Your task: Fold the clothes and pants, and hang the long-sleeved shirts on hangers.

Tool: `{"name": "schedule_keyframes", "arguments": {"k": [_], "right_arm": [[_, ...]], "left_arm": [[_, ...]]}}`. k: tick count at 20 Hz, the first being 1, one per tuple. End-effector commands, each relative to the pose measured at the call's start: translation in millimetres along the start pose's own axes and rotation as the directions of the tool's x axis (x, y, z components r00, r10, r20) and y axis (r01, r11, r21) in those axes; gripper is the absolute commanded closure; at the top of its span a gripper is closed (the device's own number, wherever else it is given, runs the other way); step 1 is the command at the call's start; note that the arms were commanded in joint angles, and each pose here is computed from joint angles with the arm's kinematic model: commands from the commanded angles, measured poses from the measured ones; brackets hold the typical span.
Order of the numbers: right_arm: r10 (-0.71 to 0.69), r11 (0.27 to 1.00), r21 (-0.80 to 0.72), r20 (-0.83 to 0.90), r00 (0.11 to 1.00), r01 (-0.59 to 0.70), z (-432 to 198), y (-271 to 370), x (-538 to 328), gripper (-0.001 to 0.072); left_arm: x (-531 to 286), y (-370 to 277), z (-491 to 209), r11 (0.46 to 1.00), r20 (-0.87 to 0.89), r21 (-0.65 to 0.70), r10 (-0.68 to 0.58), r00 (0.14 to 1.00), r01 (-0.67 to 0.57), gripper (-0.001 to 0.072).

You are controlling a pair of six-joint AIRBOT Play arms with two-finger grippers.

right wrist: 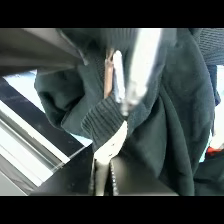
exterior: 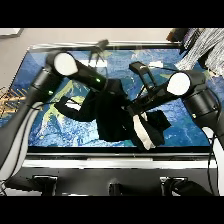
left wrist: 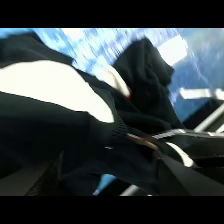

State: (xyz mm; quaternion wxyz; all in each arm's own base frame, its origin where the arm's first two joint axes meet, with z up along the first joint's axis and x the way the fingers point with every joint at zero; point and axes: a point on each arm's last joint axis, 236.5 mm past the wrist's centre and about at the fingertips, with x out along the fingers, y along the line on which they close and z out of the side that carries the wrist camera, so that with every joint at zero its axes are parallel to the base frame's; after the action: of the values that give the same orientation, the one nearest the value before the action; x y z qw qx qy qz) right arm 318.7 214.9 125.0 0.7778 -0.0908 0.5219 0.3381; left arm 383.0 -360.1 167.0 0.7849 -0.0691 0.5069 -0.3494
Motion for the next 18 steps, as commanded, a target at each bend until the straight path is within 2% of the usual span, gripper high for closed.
{"name": "schedule_keyframes", "arguments": {"k": [1,2,4,6,8,9,11,12,13,15,17,18], "right_arm": [[0.014,0.993,-0.118,-0.005,1.000,-0.014,-1,4,-3,0.0659],[0.010,0.986,-0.169,0.006,1.000,-0.009,2,4,-3,0.0659],[0.000,0.964,-0.265,0.049,0.999,0.013,12,1,-3,0.0659],[-0.010,0.918,-0.394,0.090,0.996,0.045,22,-1,-4,0.0659],[-0.015,0.841,-0.535,0.113,0.993,0.074,27,-2,-4,0.0659],[-0.017,0.809,-0.581,0.122,0.992,0.086,29,-3,-5,0.0659],[-0.017,0.761,-0.643,0.122,0.992,0.092,29,-3,-5,0.0658],[-0.014,0.744,-0.662,0.111,0.994,0.085,27,-2,-4,0.0657],[-0.009,0.721,-0.689,0.093,0.996,0.071,22,-1,-4,0.0657],[-0.002,0.675,-0.736,0.058,0.998,0.044,14,1,-3,0.0657],[0.001,0.661,-0.750,0.048,0.999,0.035,12,1,-3,0.0657],[0.001,0.651,-0.758,0.048,0.999,0.036,12,1,-3,0.0657]], "left_arm": [[-52,33,26,0.998,0.111,0.025,0.046,0.993,-0.049,0.0072],[-72,44,33,0.997,0.151,0.030,0.064,0.986,-0.069,0.0023],[-114,72,43,0.991,0.219,0.048,0.111,0.969,-0.124,0.0024],[-138,97,36,0.973,0.208,0.133,0.157,0.965,-0.187,0.0049],[-139,114,7,0.951,0.085,0.235,0.187,0.979,-0.202,0.0049],[-138,124,-8,0.918,0.016,0.338,0.215,0.976,-0.208,0.0052],[-130,137,-30,0.898,-0.094,0.392,0.257,0.962,-0.202,0.0077],[-124,140,-35,0.878,-0.119,0.444,0.253,0.960,-0.176,0.0161],[-116,144,-41,0.861,-0.145,0.487,0.247,0.958,-0.148,0.0168],[-95,142,-43,0.849,-0.138,0.524,0.155,0.978,-0.060,0.0172],[-75,136,-47,0.823,-0.136,0.567,0.050,0.989,0.036,0.0172],[-68,142,-53,0.820,-0.146,0.571,0.039,0.989,0.052,0.0164]]}}
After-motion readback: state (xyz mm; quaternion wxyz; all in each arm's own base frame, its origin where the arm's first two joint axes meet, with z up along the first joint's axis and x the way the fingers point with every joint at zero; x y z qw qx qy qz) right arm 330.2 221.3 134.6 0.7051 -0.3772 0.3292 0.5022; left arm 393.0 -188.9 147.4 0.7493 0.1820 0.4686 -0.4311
